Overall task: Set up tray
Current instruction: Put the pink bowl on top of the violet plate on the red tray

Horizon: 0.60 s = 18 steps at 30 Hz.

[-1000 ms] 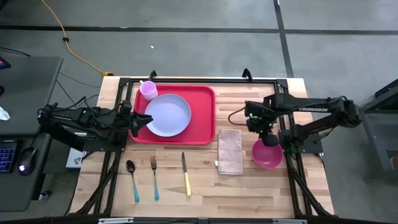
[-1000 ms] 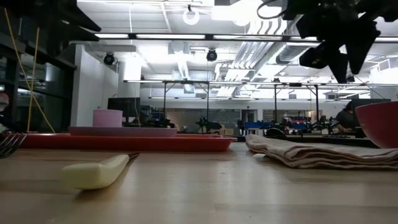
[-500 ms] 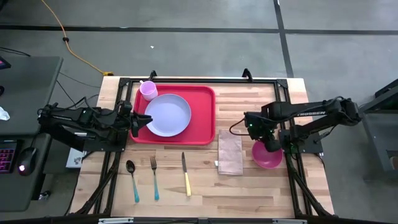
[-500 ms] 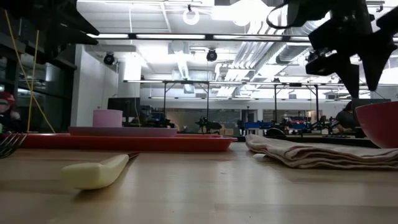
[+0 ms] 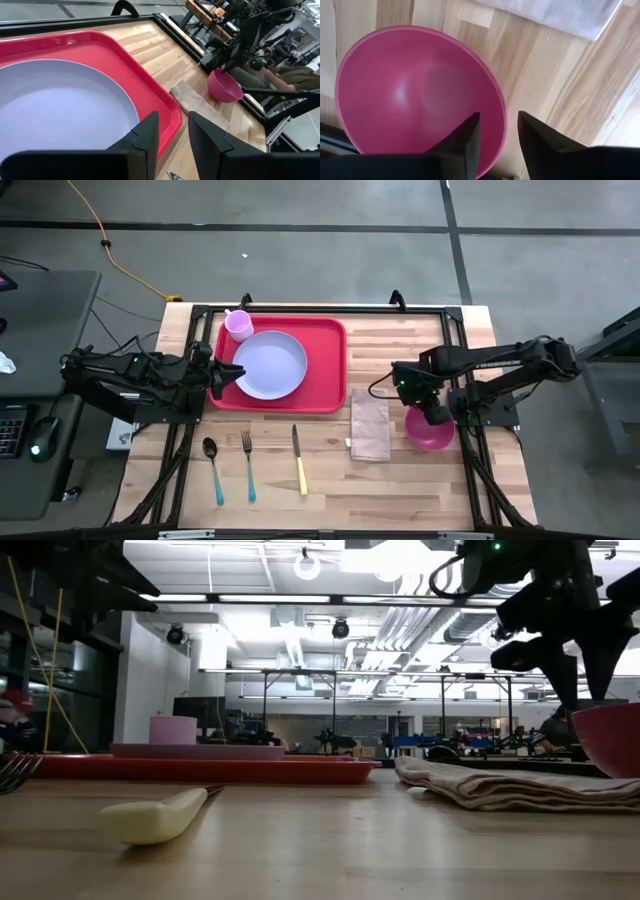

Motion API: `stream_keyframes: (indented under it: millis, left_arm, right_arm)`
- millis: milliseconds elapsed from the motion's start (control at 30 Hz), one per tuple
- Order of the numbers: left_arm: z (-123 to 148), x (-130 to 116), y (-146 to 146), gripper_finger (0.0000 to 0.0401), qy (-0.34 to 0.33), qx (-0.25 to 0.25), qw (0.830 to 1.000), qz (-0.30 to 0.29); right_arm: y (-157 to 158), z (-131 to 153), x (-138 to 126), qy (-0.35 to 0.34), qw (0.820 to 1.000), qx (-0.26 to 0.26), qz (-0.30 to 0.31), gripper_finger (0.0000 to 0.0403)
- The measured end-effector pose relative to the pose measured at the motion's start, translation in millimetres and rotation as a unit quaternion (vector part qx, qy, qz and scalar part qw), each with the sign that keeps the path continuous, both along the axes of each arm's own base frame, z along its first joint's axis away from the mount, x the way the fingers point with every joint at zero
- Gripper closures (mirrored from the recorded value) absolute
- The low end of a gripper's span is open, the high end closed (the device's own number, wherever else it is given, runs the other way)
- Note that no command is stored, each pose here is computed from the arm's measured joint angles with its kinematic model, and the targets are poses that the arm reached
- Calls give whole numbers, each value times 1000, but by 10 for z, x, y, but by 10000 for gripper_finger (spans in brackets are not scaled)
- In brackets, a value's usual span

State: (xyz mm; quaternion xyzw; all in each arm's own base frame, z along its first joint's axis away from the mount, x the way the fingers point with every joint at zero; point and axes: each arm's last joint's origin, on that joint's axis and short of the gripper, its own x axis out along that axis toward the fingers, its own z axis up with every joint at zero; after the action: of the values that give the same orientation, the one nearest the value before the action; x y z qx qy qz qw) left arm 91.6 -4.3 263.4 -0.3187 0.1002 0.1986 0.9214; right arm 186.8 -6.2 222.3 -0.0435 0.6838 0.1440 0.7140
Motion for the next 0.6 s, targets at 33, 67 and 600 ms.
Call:
stream_keyframes:
  millis: [33,67,600]
  left_arm:
    - [-1,0,0,268,0,0,1000,0]
    - [0,0,0,268,0,0,1000,0]
    - [-36,-13,-1,268,20,-1,1000,-4]
  right_arm:
    - [-1,-9,7,3,1000,0,0,299]
    - [-1,-23,16,7,1000,0,0,303]
    - [-10,-183,134,43,999,-1,0,324]
